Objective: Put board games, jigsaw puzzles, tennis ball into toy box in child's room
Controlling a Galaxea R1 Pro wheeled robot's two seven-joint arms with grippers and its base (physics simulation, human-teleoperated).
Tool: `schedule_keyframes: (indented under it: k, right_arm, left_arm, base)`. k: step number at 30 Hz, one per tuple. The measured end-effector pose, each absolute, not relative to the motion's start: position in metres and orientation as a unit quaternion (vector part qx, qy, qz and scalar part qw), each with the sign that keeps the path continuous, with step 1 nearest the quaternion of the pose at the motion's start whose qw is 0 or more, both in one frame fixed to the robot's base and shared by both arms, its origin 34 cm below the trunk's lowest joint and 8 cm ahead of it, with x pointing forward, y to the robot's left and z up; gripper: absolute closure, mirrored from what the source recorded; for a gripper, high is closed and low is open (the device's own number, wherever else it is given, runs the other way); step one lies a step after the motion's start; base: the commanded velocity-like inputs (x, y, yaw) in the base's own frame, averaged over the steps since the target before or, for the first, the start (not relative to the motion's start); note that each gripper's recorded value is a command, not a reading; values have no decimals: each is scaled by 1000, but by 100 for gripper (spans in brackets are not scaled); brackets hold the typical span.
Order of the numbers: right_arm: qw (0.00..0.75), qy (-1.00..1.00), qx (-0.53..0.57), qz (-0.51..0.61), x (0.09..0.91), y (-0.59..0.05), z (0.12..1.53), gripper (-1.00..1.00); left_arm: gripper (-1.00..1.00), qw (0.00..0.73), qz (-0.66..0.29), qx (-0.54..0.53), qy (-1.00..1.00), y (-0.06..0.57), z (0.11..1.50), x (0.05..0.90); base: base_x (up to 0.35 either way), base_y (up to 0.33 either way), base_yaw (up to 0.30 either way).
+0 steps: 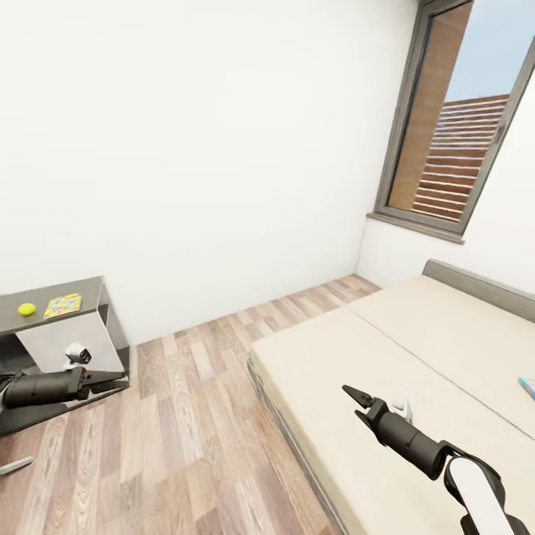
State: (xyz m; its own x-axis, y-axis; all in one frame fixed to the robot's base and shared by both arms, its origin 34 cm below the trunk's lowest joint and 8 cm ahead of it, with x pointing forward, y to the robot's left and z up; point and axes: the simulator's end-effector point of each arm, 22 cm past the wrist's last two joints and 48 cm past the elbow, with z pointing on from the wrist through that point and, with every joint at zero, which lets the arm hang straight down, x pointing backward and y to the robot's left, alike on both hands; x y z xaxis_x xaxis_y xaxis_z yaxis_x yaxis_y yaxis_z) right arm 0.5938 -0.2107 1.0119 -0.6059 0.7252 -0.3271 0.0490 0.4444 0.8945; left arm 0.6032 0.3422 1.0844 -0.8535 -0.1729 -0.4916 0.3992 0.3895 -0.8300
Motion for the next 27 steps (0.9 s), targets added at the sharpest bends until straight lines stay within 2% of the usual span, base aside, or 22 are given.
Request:
schedule_keyframes:
  k: [7, 18, 27]
  right_arm:
    - [365, 767, 252, 463, 594, -211, 1012, -100]
    - [365, 767, 252, 463, 594, -211, 1012, -100]
    - [365, 767, 252, 463, 594, -211, 1012, -100]
  left_arm:
    - [-100, 261, -548, 71, 792, 342, 1084, 603]
    - [-100, 261, -548, 72, 792, 342, 1084, 603]
    - [-100, 261, -548, 71, 792, 342, 1084, 603]
  base:
    - [-171, 0, 285]
    - [-38, 0, 284]
    - [-153, -42, 284]
